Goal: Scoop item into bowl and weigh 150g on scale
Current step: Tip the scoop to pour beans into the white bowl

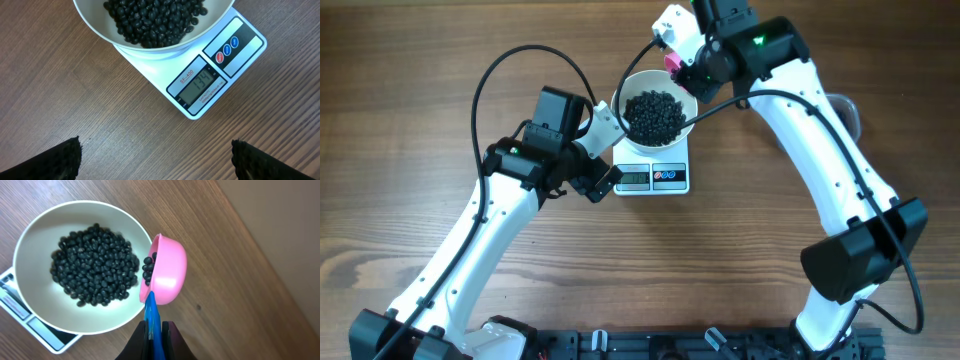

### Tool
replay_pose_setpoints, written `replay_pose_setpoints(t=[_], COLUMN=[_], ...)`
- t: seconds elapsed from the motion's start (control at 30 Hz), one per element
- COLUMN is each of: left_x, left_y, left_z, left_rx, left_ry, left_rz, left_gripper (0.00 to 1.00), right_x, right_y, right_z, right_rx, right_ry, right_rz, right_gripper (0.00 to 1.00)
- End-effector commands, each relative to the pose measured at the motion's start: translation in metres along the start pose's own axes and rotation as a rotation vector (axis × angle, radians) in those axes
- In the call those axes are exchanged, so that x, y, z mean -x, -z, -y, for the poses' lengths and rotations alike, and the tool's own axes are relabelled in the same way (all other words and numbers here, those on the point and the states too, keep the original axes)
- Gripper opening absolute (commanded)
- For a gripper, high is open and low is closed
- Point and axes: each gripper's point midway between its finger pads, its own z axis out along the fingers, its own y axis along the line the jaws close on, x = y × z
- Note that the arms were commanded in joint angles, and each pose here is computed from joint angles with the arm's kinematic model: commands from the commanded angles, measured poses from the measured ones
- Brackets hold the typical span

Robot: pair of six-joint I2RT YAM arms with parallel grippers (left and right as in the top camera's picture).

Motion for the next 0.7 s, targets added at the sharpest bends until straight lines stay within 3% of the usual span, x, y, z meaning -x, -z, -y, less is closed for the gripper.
replay_pose_setpoints(t=[0.0, 0.27, 0.67], left_x=[0.000, 0.000, 0.000], left_y=[0.002, 0.002, 0.002], left_z=[0.001, 0.001, 0.001], left_rx=[-0.010, -0.010, -0.010], left_ry=[-0.016, -0.016, -0.016], left_rz=[0.010, 0.010, 0.010], left_gripper=[1.00, 1.00, 1.00], right_x=[0.009, 0.016, 0.017], right_y=[0.018, 0.020, 0.021], right_z=[0.004, -0.024, -0.028], right_rx=[-0.062, -0.021, -0.022], right_ry=[0.058, 0.211, 0.328], right_rz=[0.021, 0.010, 0.005], right_gripper=[0.04, 0.04, 0.04])
